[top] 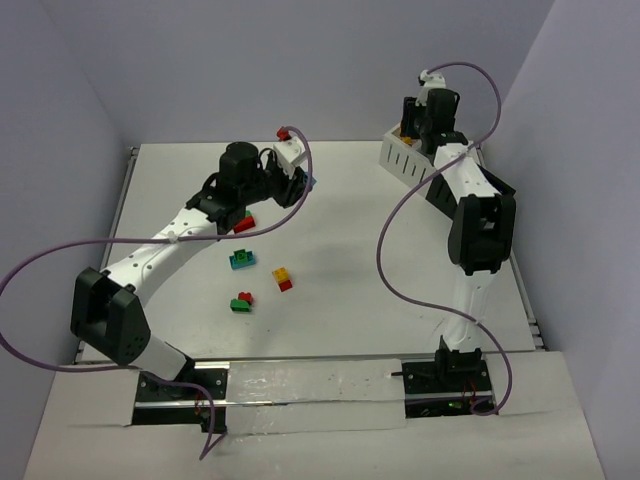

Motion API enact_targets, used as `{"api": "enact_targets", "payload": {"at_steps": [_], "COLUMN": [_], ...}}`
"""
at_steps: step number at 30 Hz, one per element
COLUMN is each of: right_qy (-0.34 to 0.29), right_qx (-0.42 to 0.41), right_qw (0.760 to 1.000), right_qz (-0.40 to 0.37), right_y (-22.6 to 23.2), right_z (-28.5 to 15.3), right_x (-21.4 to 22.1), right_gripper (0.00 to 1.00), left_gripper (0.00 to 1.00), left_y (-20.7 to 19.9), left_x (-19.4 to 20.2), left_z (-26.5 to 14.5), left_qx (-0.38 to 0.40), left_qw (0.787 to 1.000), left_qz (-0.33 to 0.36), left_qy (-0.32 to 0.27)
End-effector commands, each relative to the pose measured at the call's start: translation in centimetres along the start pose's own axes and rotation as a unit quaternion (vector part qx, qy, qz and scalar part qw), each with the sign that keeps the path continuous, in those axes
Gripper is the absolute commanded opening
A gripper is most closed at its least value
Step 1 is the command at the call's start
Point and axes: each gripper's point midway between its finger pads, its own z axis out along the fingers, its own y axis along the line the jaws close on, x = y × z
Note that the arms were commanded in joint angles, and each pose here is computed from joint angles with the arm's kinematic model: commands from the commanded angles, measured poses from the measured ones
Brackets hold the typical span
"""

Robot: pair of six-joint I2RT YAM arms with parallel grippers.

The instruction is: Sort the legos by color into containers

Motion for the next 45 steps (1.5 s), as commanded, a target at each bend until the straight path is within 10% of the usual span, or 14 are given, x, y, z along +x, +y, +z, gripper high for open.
{"api": "enact_targets", "payload": {"at_steps": [1, 10, 22, 38, 45], "right_qy": [-0.041, -0.08, 0.084, 0.132, 0.144], "right_qx": [0.01, -0.111, -0.502, -0.578, -0.577], "right_qw": [0.999, 0.989, 0.855, 0.801, 0.801], "right_qz": [-0.005, 0.06, 0.096, 0.078, 0.068], "right_y": [-0.7, 4.5, 23.9, 29.7, 30.2], "right_z": [-0.2, -6.5, -24.5, -29.2, -28.9], "right_x": [-3.1, -9.3, -2.8, 0.9, 2.0], "right_gripper": [0.64, 0.81, 0.89, 0.88, 0.67], "left_gripper": [0.0, 0.0, 0.0, 0.0, 0.0], "left_y": [0.5, 0.5, -0.5, -3.8, -3.7], "left_x": [-2.3, -3.0, -4.3, -4.4, -5.0], "left_z": [-0.1, -0.8, -3.0, -3.6, -3.8], "left_qx": [-0.001, -0.005, -0.009, 0.014, 0.008], "left_qw": [1.0, 0.999, 0.99, 0.986, 0.985], "left_qz": [0.001, 0.024, 0.091, 0.125, 0.132], "left_qy": [-0.022, -0.043, -0.103, -0.106, -0.114]}}
